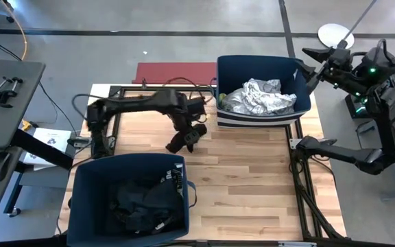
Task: Sort clothes
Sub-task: Put the black underwear shorts into the bottom blue laundry bin
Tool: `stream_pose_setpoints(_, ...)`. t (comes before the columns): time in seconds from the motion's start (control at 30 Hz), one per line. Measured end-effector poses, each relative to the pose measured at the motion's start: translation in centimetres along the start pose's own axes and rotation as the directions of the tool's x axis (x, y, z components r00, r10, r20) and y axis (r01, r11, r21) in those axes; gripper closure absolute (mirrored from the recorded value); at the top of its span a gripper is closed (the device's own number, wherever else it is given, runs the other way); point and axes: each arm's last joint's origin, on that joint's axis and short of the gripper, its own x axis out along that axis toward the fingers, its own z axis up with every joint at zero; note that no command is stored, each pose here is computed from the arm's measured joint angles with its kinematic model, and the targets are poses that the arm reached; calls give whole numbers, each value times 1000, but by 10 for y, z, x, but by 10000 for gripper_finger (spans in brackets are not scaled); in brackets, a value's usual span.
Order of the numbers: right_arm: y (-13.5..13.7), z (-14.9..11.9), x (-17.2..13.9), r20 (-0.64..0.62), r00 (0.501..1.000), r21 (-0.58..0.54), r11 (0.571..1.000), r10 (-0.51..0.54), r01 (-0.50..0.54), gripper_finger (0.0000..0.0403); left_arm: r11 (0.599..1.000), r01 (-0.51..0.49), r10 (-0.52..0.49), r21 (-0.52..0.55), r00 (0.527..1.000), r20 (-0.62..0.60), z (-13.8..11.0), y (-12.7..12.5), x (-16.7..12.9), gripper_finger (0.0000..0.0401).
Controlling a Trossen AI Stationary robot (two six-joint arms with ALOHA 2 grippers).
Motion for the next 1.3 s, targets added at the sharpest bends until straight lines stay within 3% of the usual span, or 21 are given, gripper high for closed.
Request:
stream_pose_setpoints(0.1,-1,-1,7,-12,1000,2,1000,3,-3,187,993,80,-92,84,985,145,-15,-15,-59,399)
stream_pose_setpoints(0.23,-2,0,19,-9,1000,-2,1000,11,-11,187,981,148,-187,125,894,407,-36,-33,-144,400)
stream_pose_setpoints(0.3,-3,2,25,11,1000,-22,999,24,-23,187,974,170,-224,149,815,534,-42,-46,-177,400)
stream_pose_setpoints(0.47,-6,10,41,101,993,-52,997,54,-49,187,922,237,-388,307,529,755,-68,-80,-252,400)
stream_pose_setpoints(0.53,-7,13,48,129,989,-58,996,67,-60,187,898,253,-440,360,505,742,-76,-95,-256,400)
stream_pose_setpoints(0.6,-8,14,56,144,987,-63,996,74,-66,187,868,328,-496,373,529,689,-85,-109,-250,401)
stream_pose_setpoints(0.63,-8,14,59,149,986,-64,996,78,-69,187,856,381,-515,349,565,644,-90,-117,-243,401)
stream_pose_setpoints(0.7,-9,13,68,152,984,-75,994,96,-85,187,839,488,-533,241,650,541,-102,-131,-229,401)
stream_pose_setpoints(0.77,-9,12,77,147,983,-85,991,112,-101,187,809,577,-560,114,697,447,-119,-143,-223,401)
stream_pose_setpoints(0.87,-10,9,92,142,980,-85,988,143,-132,187,792,605,-564,-80,776,282,-147,-162,-209,401)
stream_pose_setpoints(0.97,-10,6,103,127,978,-79,985,164,-155,187,846,466,-453,-260,884,114,-178,-176,-188,401)
stream_pose_setpoints(1.07,-10,3,110,119,974,-71,980,195,-188,187,901,302,-317,-312,949,3,-204,-182,-173,401)
stream_pose_setpoints(1.17,-9,3,110,117,972,-55,979,202,-197,187,934,254,-271,-251,962,-35,-215,-194,-152,401)
stream_pose_setpoints(1.3,-9,5,105,130,971,-58,980,198,-192,187,957,82,-126,-280,981,-144,-221,-197,-105,401)
